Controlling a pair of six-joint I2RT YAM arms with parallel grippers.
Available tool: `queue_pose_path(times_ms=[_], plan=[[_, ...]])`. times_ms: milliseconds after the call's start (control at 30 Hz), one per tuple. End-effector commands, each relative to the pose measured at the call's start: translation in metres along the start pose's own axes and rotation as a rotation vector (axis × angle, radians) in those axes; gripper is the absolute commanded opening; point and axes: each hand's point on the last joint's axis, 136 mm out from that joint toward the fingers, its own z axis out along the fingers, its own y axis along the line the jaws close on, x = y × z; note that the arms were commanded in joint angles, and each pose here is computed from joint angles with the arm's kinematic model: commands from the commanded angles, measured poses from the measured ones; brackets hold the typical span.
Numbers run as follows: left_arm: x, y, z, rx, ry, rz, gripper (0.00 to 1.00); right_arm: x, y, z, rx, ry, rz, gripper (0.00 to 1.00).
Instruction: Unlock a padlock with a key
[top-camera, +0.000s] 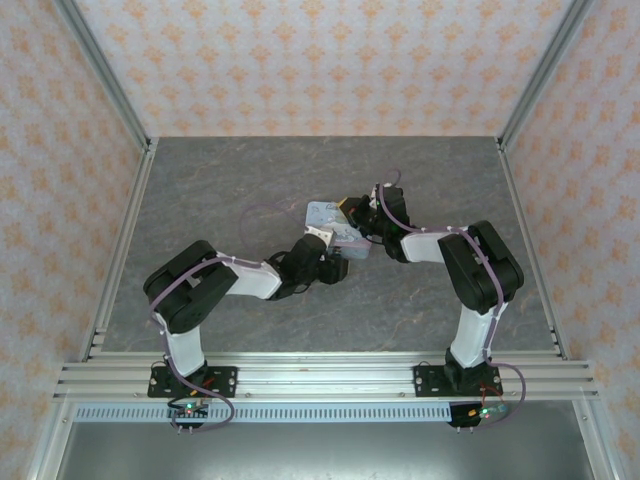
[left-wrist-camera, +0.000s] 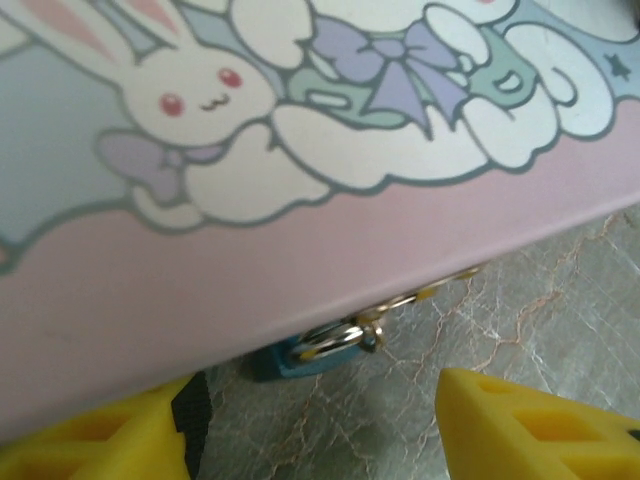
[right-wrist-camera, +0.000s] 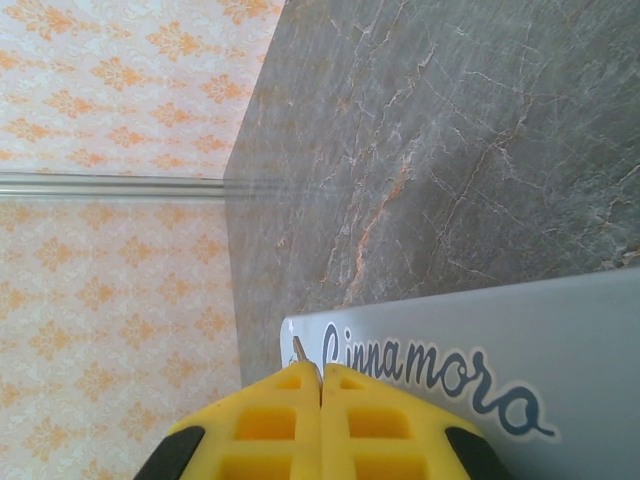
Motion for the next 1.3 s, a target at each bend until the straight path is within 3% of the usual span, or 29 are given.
queue_pose_path(times_ms=[0, 433, 733, 1267], plan=[[0.001, -0.001, 0.013, -0.021, -0.002, 0.039, 0.63, 0.009, -0.032, 0.002, 0.074, 0.024, 0.027, 0.00], [-0.006, -0.030, 0.026, 0.090, -0.009, -0.026, 0.63, 0.012, -0.038, 0.002, 0.090, 0.034, 0.028, 0.00], [-0.026, -0.037, 0.018, 0.215, -0.088, -0.243, 0.64, 0.013, -0.038, 0.000, 0.093, 0.036, 0.022, 0.00], [-0.044, -0.049, 0.002, 0.358, -0.169, -0.450, 0.64, 0.013, -0.040, 0.000, 0.097, 0.036, 0.020, 0.00]])
